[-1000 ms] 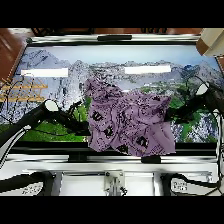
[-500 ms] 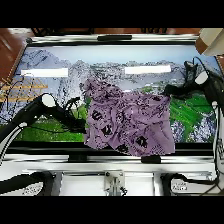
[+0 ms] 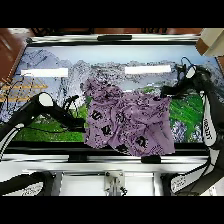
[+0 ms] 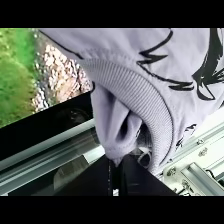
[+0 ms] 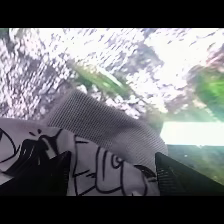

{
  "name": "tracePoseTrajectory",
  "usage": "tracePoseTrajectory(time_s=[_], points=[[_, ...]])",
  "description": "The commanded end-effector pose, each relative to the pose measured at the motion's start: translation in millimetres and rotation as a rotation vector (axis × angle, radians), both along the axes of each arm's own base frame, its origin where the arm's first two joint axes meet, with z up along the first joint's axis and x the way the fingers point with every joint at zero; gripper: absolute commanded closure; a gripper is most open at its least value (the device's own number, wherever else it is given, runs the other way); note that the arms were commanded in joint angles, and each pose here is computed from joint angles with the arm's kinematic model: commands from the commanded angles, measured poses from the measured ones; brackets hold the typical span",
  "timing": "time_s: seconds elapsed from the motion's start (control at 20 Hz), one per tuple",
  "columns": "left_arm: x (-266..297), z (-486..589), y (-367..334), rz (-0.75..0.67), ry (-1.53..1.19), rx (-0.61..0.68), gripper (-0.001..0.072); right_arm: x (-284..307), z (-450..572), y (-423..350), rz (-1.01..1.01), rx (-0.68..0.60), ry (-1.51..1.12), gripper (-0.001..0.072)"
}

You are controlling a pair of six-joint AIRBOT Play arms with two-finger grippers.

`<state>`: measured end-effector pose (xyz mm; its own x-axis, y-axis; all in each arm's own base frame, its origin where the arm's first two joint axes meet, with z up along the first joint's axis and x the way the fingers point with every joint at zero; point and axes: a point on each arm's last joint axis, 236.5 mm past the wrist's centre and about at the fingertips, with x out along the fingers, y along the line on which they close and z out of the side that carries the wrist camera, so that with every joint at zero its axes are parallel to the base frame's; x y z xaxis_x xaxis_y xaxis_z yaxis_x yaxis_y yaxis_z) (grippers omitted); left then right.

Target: Fold the shirts.

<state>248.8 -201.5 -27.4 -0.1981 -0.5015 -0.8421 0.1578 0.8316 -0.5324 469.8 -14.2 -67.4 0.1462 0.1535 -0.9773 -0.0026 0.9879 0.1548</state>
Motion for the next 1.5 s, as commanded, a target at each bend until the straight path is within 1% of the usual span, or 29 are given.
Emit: tracePoseTrajectory(time_s=[0.0, 0.05, 0.15, 0.2, 0.25, 0.35, 0.5, 0.6, 0.7, 0.8, 0.85, 0.9, 0.95, 1.0, 1.05, 1.15, 1.25, 1.3, 1.35, 1.4, 1.45], points=[[7, 0, -1, 0.016, -0.027, -0.002, 0.0652, -20, -14, 15, 0.097, 0.013, 0.100, 0.0369], [9, 0, 1, 0.006, -0.038, 0.001, 0.0652, -23, -12, 14, 0.104, 0.002, 0.111, 0.0640], [27, 4, 22, 0.005, -0.096, 0.063, 0.0652, -34, 1, 10, 0.153, -0.016, 0.128, 0.0638], [45, 14, 35, 0.025, -0.143, 0.085, 0.0653, -40, 11, 1, 0.159, -0.049, 0.135, 0.0638], [68, 31, 47, 0.068, -0.202, 0.087, 0.0653, -46, 23, -11, 0.157, -0.090, 0.143, 0.0638], [118, 71, 72, 0.184, -0.344, 0.075, 0.0653, -61, 44, -25, 0.080, -0.089, 0.165, 0.0638], [187, 142, 115, 0.361, -0.600, 0.064, 0.0653, -109, 58, -32, -0.009, -0.006, 0.342, 0.0638], [216, 177, 133, 0.434, -0.730, 0.053, 0.0653, -139, 58, -11, -0.039, 0.112, 0.465, 0.0638], [238, 197, 137, 0.487, -0.804, 0.017, 0.0653, -167, 51, 32, -0.012, 0.234, 0.531, 0.0638], [260, 202, 131, 0.565, -0.826, -0.056, 0.0653, -200, 47, 85, 0.059, 0.332, 0.576, 0.0638], [269, 200, 127, 0.596, -0.820, -0.100, 0.0653, -215, 45, 107, 0.103, 0.359, 0.585, 0.0638], [275, 194, 123, 0.611, -0.799, -0.126, 0.0653, -226, 42, 121, 0.140, 0.348, 0.582, 0.0636], [277, 184, 120, 0.613, -0.769, -0.136, 0.0653, -230, 40, 126, 0.170, 0.316, 0.566, 0.0587], [274, 172, 117, 0.594, -0.731, -0.131, 0.0653, -229, 41, 129, 0.193, 0.288, 0.539, 0.0388], [268, 161, 114, 0.540, -0.705, -0.117, 0.0653, -225, 46, 130, 0.201, 0.286, 0.509, 0.0234], [246, 145, 113, 0.417, -0.655, -0.070, 0.0653, -202, 62, 127, 0.181, 0.288, 0.418, 0.0234], [217, 122, 125, 0.309, -0.556, 0.010, 0.0653, -164, 91, 119, 0.150, 0.294, 0.279, 0.0233], [203, 112, 133, 0.276, -0.503, 0.051, 0.0653, -130, 109, 111, 0.102, 0.285, 0.150, 0.0086], [193, 105, 140, 0.252, -0.464, 0.085, 0.0653, -88, 129, 105, 0.035, 0.282, -0.011, 0.0068], [187, 102, 143, 0.238, -0.443, 0.103, 0.0653, -53, 146, 102, -0.030, 0.296, -0.143, 0.0068], [187, 101, 143, 0.238, -0.441, 0.105, 0.0653, -25, 159, 109, -0.073, 0.347, -0.230, 0.0068]])
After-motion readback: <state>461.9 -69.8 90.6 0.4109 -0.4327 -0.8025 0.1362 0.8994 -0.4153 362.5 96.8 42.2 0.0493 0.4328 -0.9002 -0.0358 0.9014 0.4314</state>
